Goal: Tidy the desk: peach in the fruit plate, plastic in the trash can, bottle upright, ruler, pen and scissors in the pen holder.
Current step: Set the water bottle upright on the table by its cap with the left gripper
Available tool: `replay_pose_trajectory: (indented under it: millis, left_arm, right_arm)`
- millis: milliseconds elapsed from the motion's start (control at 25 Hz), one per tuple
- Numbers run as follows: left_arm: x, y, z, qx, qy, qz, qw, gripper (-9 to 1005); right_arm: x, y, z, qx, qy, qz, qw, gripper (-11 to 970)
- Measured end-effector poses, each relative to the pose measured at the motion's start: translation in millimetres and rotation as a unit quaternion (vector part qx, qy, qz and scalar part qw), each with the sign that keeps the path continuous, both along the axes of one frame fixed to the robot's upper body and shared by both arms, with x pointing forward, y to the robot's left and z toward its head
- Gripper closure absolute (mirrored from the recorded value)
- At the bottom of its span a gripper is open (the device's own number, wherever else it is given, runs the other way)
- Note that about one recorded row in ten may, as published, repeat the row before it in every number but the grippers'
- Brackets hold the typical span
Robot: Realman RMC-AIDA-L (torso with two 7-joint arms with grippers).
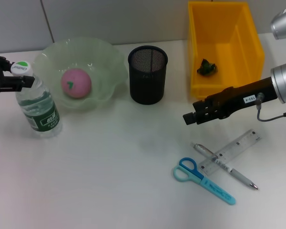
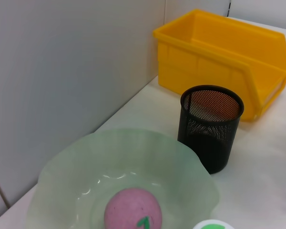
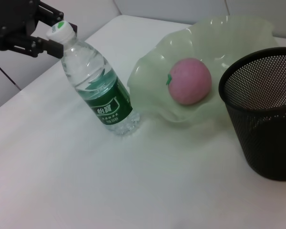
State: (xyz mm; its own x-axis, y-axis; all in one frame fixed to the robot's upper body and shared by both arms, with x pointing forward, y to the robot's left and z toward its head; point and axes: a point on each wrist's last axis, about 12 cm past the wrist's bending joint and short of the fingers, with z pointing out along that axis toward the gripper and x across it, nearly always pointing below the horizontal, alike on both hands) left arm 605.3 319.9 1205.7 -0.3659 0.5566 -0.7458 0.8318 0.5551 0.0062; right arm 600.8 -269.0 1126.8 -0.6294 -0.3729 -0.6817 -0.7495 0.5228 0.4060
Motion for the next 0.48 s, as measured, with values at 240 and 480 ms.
replay_pose_trajectory:
  millis: [240,480]
  left_arm:
    - [-0.8,0.3,-1.2,-0.001,0.002,0.001,1.0,455]
    - [-1.4,0.9,-2.0,-0.002,0.005,0.004,1.0,449]
  right_arm:
    - [-0.4,0.9,-0.9,0.001,0.002,0.001,1.0,238]
    - [-0.6,1.1,-1.4,0.001,0.003,0.001,1.0,238]
